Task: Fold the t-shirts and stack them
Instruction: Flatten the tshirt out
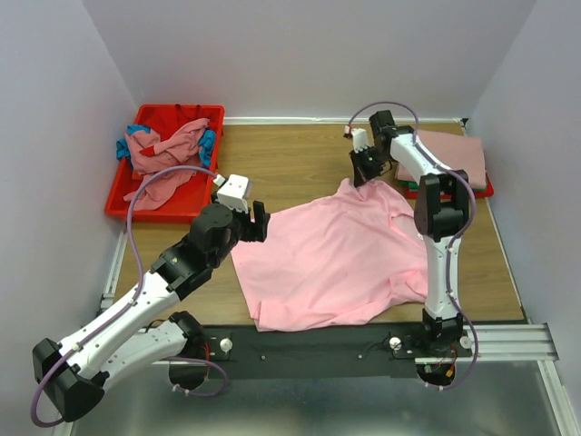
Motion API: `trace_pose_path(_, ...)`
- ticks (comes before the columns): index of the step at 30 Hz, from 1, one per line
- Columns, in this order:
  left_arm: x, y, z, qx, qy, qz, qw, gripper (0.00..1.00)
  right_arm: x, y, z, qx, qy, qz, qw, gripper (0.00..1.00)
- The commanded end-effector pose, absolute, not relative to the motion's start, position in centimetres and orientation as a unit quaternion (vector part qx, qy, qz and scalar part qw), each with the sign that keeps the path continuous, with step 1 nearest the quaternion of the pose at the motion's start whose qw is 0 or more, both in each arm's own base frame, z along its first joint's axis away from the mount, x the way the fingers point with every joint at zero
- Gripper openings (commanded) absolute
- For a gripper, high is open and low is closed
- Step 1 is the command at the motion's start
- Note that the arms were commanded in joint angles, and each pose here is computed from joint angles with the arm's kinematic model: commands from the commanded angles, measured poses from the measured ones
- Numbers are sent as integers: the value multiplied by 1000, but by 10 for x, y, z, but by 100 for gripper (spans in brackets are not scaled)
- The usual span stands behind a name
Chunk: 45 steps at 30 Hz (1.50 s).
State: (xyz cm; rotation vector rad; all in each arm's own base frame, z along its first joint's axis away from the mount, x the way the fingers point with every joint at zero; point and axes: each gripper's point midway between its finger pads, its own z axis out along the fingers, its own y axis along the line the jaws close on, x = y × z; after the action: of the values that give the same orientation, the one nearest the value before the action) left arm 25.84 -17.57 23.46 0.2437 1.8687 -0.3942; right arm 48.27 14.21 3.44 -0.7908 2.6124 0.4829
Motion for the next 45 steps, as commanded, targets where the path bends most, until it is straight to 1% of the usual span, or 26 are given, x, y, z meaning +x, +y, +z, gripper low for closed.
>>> trace_pose_path(1,261,-168,238,92,793,-156,582,76,468,190,102,-358,872,227,245,0)
trace_pose_path(2,261,-168,238,92,793,-155,582,76,463,196,125,-370,860,233,264,0)
trace_pose_path(5,261,-167,239,89,792,-155,583,76,439,210,150,-405,828,269,280,0)
trace_pose_path(6,260,-167,239,90,792,-156,583,76,428,215,170,-424,806,287,296,0)
trace_pose_path(8,260,-167,240,88,791,-157,584,76,399,217,175,-449,785,311,293,2)
trace_pose_path(9,260,-166,241,88,791,-156,585,76,388,214,160,-443,794,317,270,3)
trace_pose_path(10,260,-166,241,87,790,-157,586,76,372,211,168,-470,775,320,274,10)
trace_pose_path(11,260,-166,241,89,791,-157,585,76,350,206,147,-475,779,329,242,14)
trace_pose_path(12,260,-166,241,87,790,-156,586,76,338,200,149,-507,761,321,246,19)
trace_pose_path(13,260,-166,242,87,790,-158,586,76,317,193,140,-514,763,328,215,24)
trace_pose_path(15,259,-165,242,86,789,-158,588,76,286,178,117,-518,773,324,170,25)
trace_pose_path(17,259,-166,243,88,788,-161,588,76,266,165,115,-533,771,306,165,27)
trace_pose_path(18,259,-167,242,90,788,-160,588,76,251,160,107,-532,774,309,151,33)
trace_pose_path(19,260,-167,242,91,788,-160,587,76,249,159,115,-536,771,302,165,48)
trace_pose_path(20,260,-168,241,92,789,-159,586,76,249,159,117,-532,773,300,171,53)
trace_pose_path(21,260,-168,240,94,790,-159,585,76,251,159,122,-521,780,299,177,55)
trace_pose_path(23,260,-168,239,94,791,-158,583,76,270,161,133,-502,788,285,214,56)
trace_pose_path(24,260,-168,240,93,791,-159,584,76,279,159,135,-472,808,277,219,56)
trace_pose_path(25,260,-168,241,91,790,-158,585,76,299,161,142,-464,808,263,249,56)
trace_pose_path(29,258,-165,245,85,786,-161,590,76,328,153,117,-417,850,234,219,54)
trace_pose_path(34,257,-163,248,80,784,-163,594,76,329,129,92,-388,885,172,191,53)
trace_pose_path(40,258,-167,246,90,785,-165,591,76,305,109,76,-353,910,147,161,53)
trace_pose_path(45,257,-167,247,91,783,-167,592,76,296,107,60,-328,923,145,140,53)
